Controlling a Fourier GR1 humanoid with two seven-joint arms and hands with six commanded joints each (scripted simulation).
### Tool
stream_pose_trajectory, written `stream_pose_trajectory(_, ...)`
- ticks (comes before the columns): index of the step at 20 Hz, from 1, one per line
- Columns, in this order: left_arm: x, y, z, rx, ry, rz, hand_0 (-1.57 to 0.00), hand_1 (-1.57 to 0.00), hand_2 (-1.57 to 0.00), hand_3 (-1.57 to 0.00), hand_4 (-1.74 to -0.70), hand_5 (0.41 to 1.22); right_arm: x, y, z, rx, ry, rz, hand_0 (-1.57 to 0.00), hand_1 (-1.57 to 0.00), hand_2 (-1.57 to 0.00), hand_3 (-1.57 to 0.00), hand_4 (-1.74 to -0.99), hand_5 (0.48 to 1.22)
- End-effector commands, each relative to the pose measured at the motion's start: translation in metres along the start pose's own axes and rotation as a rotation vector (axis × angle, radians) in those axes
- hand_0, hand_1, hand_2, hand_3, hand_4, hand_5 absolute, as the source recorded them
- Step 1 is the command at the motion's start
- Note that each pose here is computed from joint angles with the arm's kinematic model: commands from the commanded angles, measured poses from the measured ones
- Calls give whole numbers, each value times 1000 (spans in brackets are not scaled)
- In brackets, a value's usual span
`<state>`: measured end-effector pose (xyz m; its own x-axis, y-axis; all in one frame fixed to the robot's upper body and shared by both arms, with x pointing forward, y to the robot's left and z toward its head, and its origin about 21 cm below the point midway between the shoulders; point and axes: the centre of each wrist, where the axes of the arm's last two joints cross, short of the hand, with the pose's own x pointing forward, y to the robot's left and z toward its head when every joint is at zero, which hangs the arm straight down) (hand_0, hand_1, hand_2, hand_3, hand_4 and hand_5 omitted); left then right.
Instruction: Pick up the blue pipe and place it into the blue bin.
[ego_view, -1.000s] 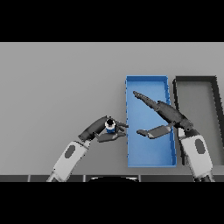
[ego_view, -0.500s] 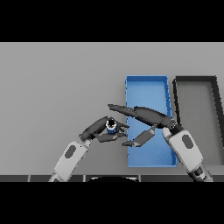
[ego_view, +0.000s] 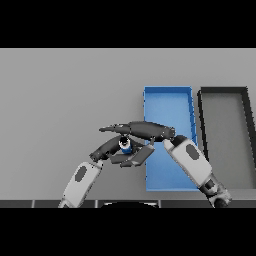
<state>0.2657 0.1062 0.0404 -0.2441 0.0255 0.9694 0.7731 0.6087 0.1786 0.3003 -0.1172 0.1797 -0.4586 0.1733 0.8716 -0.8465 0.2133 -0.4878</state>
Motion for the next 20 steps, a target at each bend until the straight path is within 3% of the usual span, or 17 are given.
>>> stream_pose_trajectory(1, 1, 0, -4, 15, 32, -6, -1571, -1571, -1571, -1571, -1515, 1221, -1, 0, -1, 11, -6, -4, -166, -241, -249, -143, -1255, 519)
stream_pose_trajectory(2, -1, -1, -2, 22, 56, -1, -1571, -1571, -1541, -1304, -1560, 1221, 1, 0, -6, 24, -14, -4, -398, -437, -428, -307, -1303, 520)
stream_pose_trajectory(3, 1, 0, -3, 28, 64, 9, -1571, -1571, -1528, -1139, -1596, 1221, 3, -1, -10, 23, -19, 4, -630, -652, -657, -504, -1383, 523)
stream_pose_trajectory(6, 1, 4, -4, 22, 46, -7, -1571, -1571, -1549, -1228, -1667, 1221, 1, -1, -17, 31, -39, -18, -1089, -1101, -1103, -896, -1537, 600)
stream_pose_trajectory(8, 2, 4, -6, 23, 32, -3, -1571, -1571, -1557, -1307, -1694, 1221, -1, 2, -20, 22, -86, -70, -1263, -1270, -1271, -1139, -1495, 781)
stream_pose_trajectory(10, 2, 2, -9, 18, 32, -5, -1571, -1571, -1562, -1322, -1711, 1221, -5, 6, -16, 13, -126, -54, -1374, -1378, -1379, -1295, -1475, 940)
stream_pose_trajectory(13, 3, 2, -7, 22, 18, -4, -1571, -1571, -1545, -1396, -1725, 1221, -1, 8, -19, 17, -149, -14, -1470, -1472, -1473, -1429, -1481, 1077)
stream_pose_trajectory(19, 3, 0, -7, 27, 29, -18, -1571, -1571, -1564, -1434, -1732, 1221, -4, 16, -12, 1, -149, -136, -1545, -1545, -1545, -1534, -1494, 1183)
stream_pose_trajectory(20, 6, 1, -9, 37, 16, -25, -1571, -1571, -1566, -1264, -1734, 1221, -3, 15, -14, -2, -166, -145, -1550, -1550, -1550, -1541, -1495, 1191)
